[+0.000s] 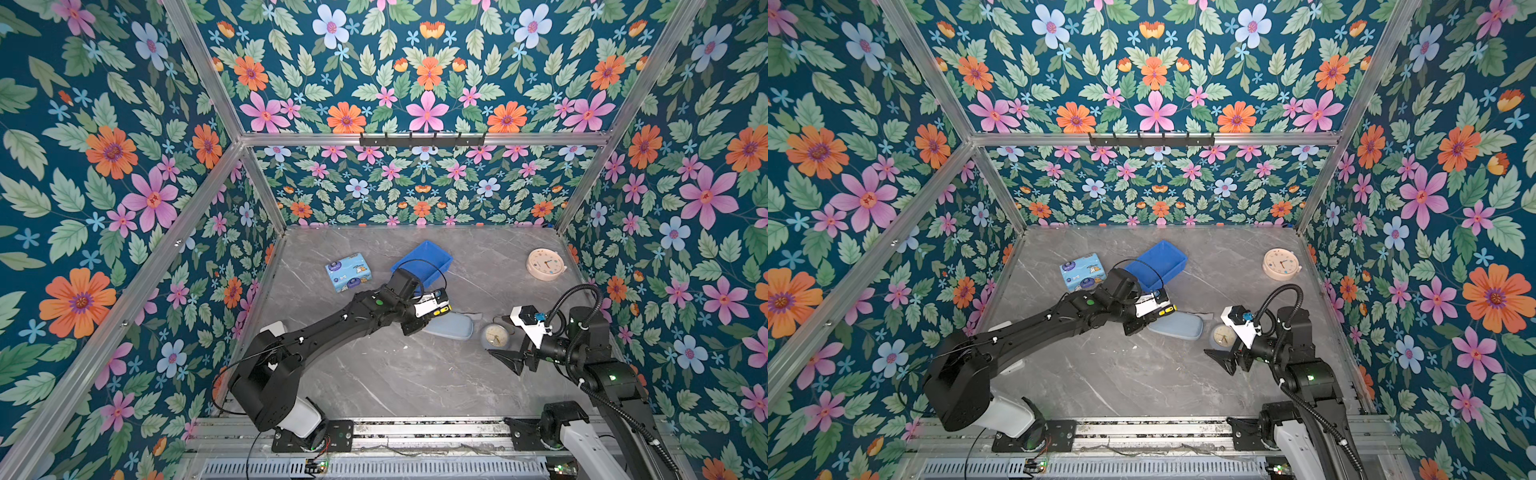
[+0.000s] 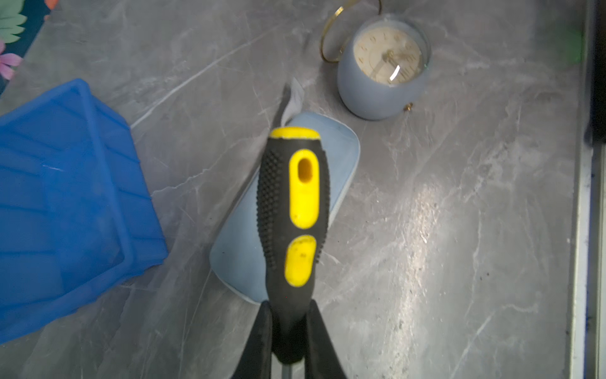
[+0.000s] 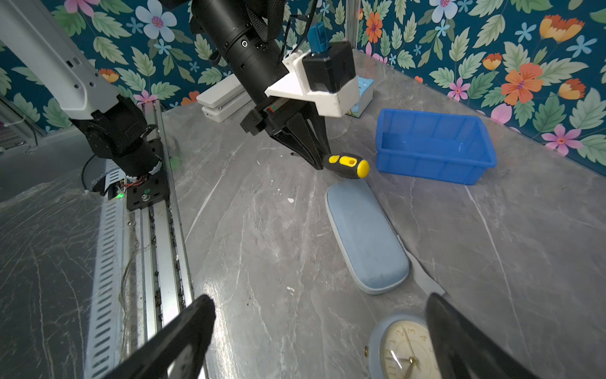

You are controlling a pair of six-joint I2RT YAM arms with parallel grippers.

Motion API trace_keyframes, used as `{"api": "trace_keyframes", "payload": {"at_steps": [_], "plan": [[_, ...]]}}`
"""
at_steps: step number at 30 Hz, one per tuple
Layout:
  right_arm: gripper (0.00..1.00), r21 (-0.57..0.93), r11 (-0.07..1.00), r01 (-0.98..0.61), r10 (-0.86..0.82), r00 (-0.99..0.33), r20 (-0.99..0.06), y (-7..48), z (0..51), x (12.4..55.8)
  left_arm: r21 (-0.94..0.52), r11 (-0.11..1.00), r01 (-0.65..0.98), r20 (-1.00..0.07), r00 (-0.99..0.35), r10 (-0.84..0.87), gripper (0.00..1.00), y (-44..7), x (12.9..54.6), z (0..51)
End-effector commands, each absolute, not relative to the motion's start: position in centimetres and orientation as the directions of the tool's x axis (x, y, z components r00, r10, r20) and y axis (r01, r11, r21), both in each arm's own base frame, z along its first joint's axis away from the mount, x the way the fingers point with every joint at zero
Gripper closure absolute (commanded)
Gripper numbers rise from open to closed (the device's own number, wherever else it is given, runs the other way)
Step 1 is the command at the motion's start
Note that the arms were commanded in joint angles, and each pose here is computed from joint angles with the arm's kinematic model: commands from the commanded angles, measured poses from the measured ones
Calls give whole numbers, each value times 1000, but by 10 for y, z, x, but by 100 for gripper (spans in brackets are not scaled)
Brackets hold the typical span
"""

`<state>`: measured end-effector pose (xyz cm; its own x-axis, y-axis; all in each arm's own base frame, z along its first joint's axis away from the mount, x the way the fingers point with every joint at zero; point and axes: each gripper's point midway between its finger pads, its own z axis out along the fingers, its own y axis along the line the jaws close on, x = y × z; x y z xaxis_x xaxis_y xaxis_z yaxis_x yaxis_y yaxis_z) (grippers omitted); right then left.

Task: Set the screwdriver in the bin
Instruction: 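Lift the screwdriver with the left gripper and carry it over the blue bin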

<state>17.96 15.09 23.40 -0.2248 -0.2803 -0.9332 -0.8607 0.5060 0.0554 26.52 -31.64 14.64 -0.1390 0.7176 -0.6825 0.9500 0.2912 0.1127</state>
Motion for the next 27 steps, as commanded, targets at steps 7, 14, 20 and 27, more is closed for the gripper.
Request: {"api": "trace_keyframes", "payload": {"at_steps": [7,14,20,27], "plan": [[1,29,549,-835,-209,-171,-963,153,264,219,128,568,813,-794,-259,549,100,-311,353,191],[1,8,588,-809,-218,-168,-961,153,272,250,101,638,764,-791,-327,517,100,-320,405,190],[1,-42,581,-813,-276,-147,-950,161,268,262,112,679,726,-773,-365,518,100,-329,441,179],[1,-56,593,-803,-291,-149,-945,164,264,271,121,688,715,-765,-374,523,100,-340,464,162]]}}
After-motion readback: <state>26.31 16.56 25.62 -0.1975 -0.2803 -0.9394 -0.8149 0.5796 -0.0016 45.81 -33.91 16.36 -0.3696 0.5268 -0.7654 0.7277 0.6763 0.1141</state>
